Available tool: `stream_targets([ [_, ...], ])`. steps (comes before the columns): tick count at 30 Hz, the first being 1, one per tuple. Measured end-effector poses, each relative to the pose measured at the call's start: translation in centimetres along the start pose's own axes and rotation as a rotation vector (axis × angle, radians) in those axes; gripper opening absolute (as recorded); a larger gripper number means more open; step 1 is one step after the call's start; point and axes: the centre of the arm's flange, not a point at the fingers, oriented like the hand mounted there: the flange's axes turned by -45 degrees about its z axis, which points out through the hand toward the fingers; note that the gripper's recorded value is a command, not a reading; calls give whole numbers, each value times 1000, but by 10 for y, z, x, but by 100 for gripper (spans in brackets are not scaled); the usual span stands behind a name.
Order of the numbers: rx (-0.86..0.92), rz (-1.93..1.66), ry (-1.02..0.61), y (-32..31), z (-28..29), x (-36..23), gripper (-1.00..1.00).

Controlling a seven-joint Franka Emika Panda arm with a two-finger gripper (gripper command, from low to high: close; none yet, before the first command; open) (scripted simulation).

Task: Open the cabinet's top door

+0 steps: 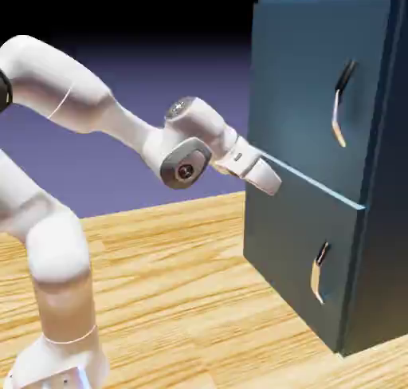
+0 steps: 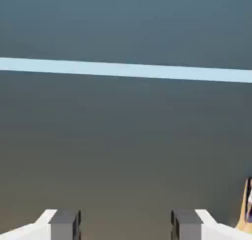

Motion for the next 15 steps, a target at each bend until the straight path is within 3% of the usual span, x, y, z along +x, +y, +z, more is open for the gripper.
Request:
stream_targets([
  [15,20,5,545,92,-69,71,0],
])
